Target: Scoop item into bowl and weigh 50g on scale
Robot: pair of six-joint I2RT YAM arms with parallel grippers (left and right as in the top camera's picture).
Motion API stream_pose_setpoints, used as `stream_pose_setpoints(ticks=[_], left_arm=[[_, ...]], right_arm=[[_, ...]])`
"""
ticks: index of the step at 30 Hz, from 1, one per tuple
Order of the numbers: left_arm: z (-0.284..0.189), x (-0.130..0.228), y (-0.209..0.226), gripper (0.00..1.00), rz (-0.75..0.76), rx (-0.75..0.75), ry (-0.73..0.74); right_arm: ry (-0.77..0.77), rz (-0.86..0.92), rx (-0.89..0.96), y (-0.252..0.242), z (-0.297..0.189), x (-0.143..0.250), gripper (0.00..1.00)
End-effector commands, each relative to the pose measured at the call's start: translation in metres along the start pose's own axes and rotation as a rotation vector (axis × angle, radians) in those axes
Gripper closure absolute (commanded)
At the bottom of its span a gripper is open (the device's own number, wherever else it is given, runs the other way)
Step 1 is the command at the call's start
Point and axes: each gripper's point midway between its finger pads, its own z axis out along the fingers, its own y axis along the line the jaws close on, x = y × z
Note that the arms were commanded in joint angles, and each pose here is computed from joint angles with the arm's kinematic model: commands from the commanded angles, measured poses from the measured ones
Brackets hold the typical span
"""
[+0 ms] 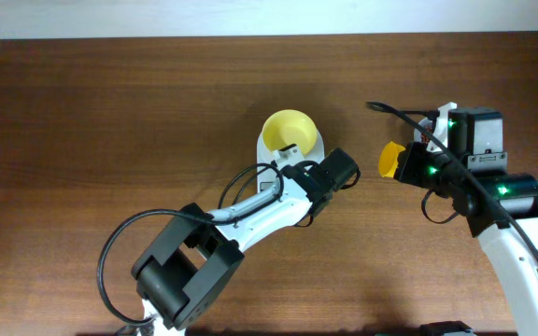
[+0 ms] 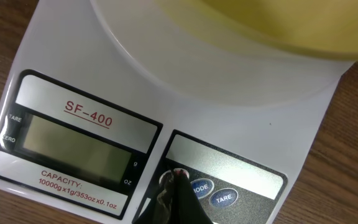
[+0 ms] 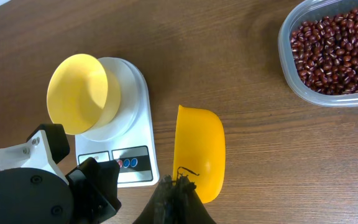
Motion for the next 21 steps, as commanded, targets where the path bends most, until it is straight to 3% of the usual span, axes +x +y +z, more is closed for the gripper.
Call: stream_pose_setpoints(ticks=[1, 21], left_arm=[[0.0091, 0.0034, 0.007, 1.0, 0.004, -0.035, -0.014], [0.0129, 0.0017, 0.0047, 1.0, 0.001, -0.03, -0.028]], right_arm=[[-0.021, -0.017, 0.01, 0.0014, -0.0035, -0.0065, 0.96], [-0.021, -0.017, 0.01, 0.0014, -0.0035, -0.0064, 0.96]])
